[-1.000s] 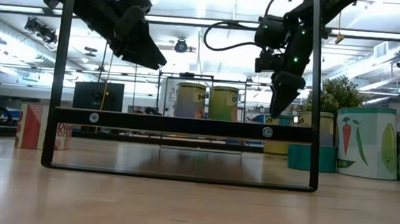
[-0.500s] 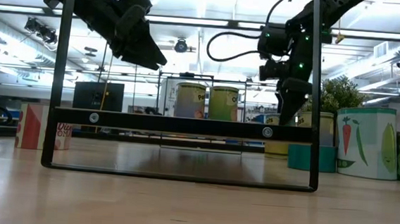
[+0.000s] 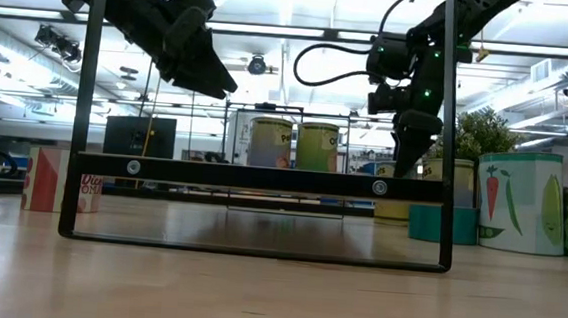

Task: Pick and place cans onto a shelf
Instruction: Put the canned carrots on the shelf

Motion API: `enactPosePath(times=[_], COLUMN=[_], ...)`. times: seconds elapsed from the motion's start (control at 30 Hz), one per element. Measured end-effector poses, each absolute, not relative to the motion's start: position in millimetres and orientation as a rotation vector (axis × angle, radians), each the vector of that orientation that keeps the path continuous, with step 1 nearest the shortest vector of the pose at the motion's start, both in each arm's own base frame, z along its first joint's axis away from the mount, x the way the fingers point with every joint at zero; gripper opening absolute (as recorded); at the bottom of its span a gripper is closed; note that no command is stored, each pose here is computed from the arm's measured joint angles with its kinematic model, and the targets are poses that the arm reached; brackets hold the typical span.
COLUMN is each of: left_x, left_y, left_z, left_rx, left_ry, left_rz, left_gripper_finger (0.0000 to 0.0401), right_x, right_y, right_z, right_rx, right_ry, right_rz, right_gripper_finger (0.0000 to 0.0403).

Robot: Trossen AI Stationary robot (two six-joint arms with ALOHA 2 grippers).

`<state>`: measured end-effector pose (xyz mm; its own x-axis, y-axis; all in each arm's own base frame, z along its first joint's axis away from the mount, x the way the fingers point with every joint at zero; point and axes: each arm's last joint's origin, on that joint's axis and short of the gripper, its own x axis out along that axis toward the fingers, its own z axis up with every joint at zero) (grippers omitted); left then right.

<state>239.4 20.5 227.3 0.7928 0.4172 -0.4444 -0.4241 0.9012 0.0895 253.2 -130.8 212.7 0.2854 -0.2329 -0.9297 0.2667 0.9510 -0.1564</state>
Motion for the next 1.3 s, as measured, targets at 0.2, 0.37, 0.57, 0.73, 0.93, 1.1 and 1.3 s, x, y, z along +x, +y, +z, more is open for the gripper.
enactPosePath(times=[0.2,0.37,0.57,0.73,0.93,1.1,1.3], left_x=[239,239,239,239,239,239,239], left_y=[21,21,21,21,21,21,21], left_z=[227,227,227,227,227,227,227], left_rx=[-0.016,-0.016,-0.023,-0.022,-0.015,-0.016,-0.024], left_ry=[0.474,0.474,0.473,0.474,0.477,0.477,0.473], left_rz=[0.455,0.455,0.457,0.457,0.455,0.455,0.457], left_gripper_finger=[0.0345,0.0345,0.0345,0.0345,0.0345,0.0345,0.0345], right_x=[255,256,254,260,275,282,290], right_y=[-128,-127,-125,-120,-99,-78,-46], right_z=[213,212,220,238,251,255,265], right_rx=[0.034,0.036,0.071,0.096,0.086,0.09,0.032], right_ry=[1.23,1.229,1.267,1.263,1.203,1.2,1.193], right_rz=[-0.319,-0.314,-0.299,-0.291,-0.234,-0.205,-0.168], right_gripper_finger=[0.0332,0.0332,0.0332,0.0332,0.0332,0.0334,0.0334])
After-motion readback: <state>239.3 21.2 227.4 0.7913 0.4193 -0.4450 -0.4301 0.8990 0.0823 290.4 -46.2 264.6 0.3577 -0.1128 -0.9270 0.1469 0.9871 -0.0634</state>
